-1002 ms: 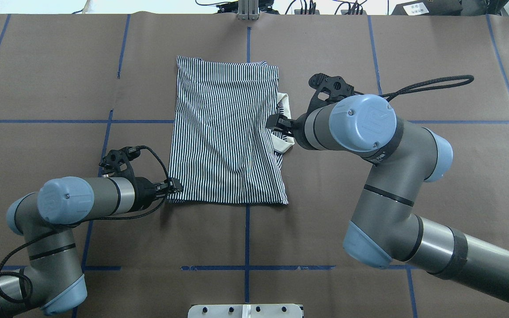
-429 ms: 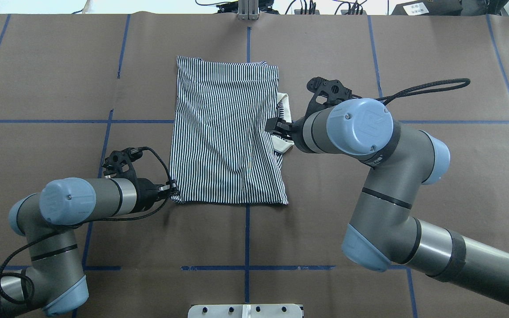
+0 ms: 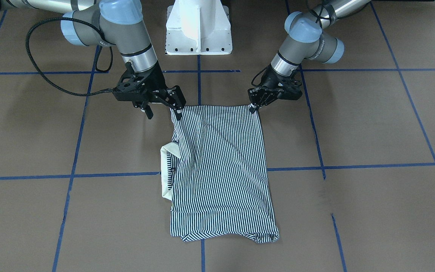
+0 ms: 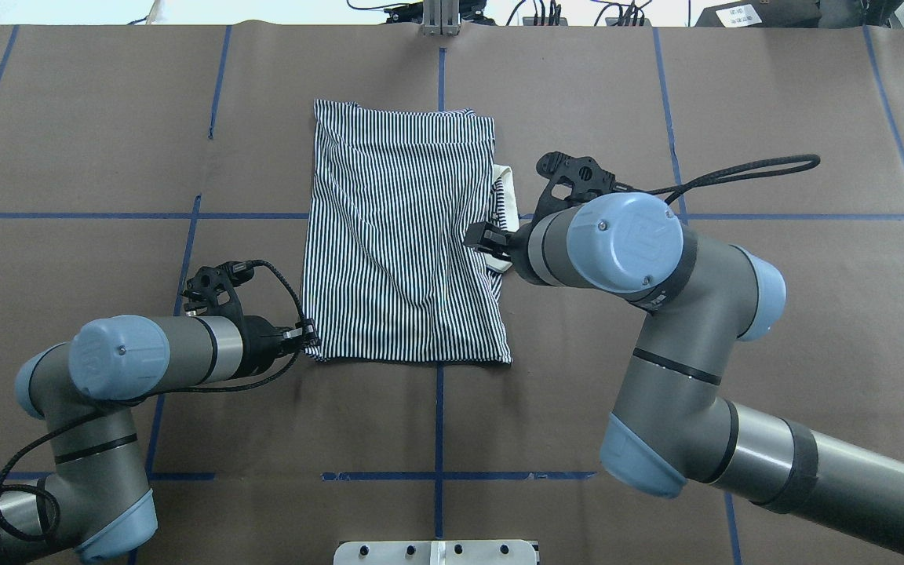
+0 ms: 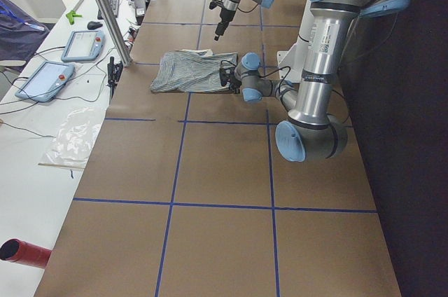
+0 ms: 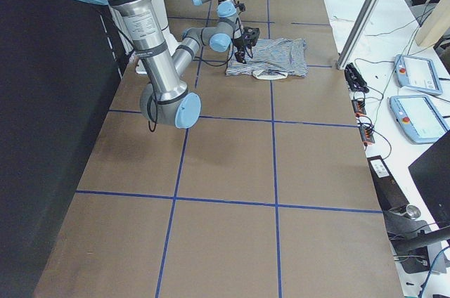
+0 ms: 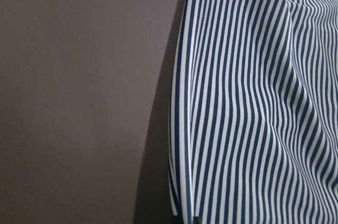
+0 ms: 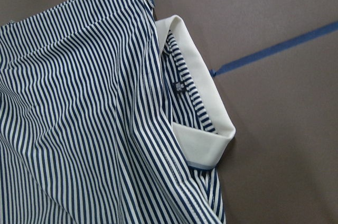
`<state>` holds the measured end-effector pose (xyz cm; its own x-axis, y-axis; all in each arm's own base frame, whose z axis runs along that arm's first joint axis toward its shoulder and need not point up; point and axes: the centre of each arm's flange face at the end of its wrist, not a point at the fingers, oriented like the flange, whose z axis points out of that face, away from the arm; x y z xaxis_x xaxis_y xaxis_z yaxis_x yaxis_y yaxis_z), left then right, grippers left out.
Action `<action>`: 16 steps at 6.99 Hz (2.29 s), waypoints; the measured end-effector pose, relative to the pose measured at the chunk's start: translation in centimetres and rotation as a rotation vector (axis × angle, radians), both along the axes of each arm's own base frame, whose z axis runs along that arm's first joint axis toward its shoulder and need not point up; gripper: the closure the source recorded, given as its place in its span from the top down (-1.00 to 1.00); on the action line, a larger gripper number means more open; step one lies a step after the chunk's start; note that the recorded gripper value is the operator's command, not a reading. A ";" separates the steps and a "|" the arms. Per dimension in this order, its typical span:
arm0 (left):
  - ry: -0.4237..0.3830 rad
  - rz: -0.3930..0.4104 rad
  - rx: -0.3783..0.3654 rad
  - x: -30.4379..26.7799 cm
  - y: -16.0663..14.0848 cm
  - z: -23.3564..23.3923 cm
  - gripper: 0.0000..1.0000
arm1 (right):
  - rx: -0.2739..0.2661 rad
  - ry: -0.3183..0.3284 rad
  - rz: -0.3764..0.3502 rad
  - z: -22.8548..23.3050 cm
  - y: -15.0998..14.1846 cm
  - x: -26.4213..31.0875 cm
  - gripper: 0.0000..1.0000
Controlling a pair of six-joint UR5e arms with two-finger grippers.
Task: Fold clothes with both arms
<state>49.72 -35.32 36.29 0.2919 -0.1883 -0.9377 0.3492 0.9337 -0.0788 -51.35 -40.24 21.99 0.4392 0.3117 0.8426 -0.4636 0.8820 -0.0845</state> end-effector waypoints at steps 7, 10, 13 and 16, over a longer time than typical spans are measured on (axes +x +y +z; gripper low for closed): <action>0.016 -0.007 0.006 0.1 -0.2 -1.0 -1.00 | -0.211 0.154 0.037 -1.1 -0.4 -9.6 0.61; 0.016 -0.008 0.006 0.1 -0.2 -1.0 -1.00 | -0.250 0.170 0.033 -0.6 1.5 -10.9 0.53; 0.016 -0.008 0.006 0.1 -0.2 -1.0 -1.00 | -0.268 0.191 0.035 0.4 1.7 -12.0 0.49; 0.016 -0.008 0.006 0.1 -0.2 -1.0 -1.00 | -0.277 0.193 0.040 0.6 1.9 -12.4 -1.00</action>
<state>49.78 -35.56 35.27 0.2748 -0.1848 -0.9436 0.3558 0.9312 -0.0788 -63.77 -38.37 22.57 0.5654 0.5371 0.6259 -0.5283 0.8186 -0.2253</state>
